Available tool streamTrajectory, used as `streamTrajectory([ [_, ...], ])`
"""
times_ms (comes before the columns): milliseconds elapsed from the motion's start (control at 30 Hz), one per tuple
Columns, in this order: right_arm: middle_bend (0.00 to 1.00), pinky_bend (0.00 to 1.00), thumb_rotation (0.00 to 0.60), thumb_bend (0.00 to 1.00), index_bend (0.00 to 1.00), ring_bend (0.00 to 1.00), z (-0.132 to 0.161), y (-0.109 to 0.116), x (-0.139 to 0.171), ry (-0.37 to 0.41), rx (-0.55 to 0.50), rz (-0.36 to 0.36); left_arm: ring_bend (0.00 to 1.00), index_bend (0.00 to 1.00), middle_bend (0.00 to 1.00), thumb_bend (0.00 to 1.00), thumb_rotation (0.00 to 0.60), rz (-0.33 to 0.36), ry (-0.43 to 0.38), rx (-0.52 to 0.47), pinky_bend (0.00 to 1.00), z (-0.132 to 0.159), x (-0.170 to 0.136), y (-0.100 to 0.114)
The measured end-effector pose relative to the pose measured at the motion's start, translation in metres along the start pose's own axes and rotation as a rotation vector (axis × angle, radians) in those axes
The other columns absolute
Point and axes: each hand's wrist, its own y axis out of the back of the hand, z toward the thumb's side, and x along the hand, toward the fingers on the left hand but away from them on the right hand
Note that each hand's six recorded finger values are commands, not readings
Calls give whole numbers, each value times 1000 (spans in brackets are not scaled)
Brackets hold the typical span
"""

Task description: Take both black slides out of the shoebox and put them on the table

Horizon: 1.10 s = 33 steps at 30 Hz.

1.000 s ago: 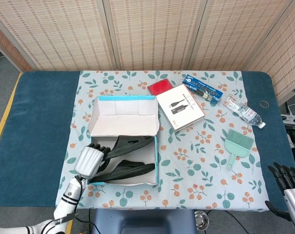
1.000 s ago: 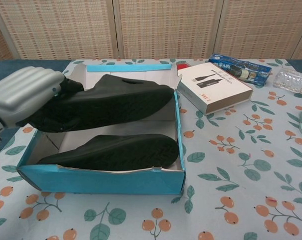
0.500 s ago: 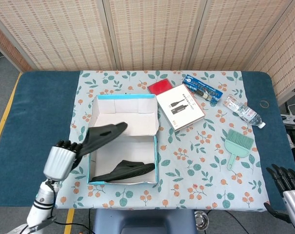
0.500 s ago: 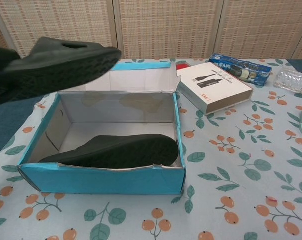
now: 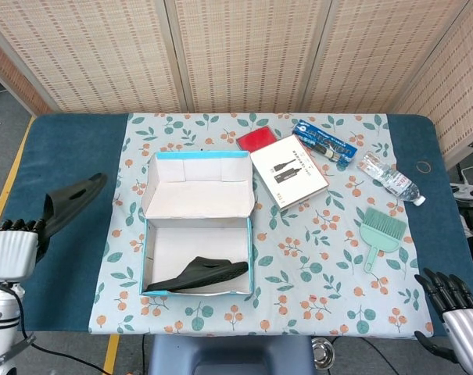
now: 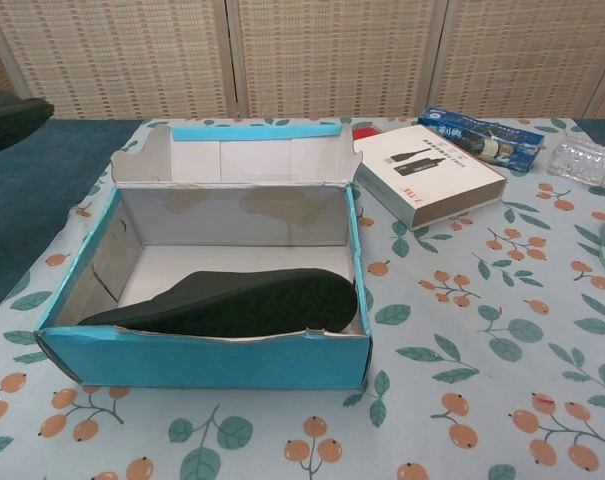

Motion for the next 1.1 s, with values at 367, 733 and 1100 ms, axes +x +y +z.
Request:
streamTrajectory([
  [367, 0, 0, 559, 137, 0, 0, 2, 0, 4, 24, -6, 13, 113, 127, 97, 581, 600, -233, 172, -4, 289, -12, -14, -83],
  [733, 0, 0, 558, 137, 0, 0, 1, 0, 3, 17, -1, 4, 0, 0, 0, 404, 600, -292, 220, -289, 212, 10, -31, -97],
  [1100, 0, 0, 556, 137, 0, 0, 1, 0, 4, 9, 3, 0, 0, 0, 0, 334, 600, -264, 85, -651, 164, 49, -47, -42],
])
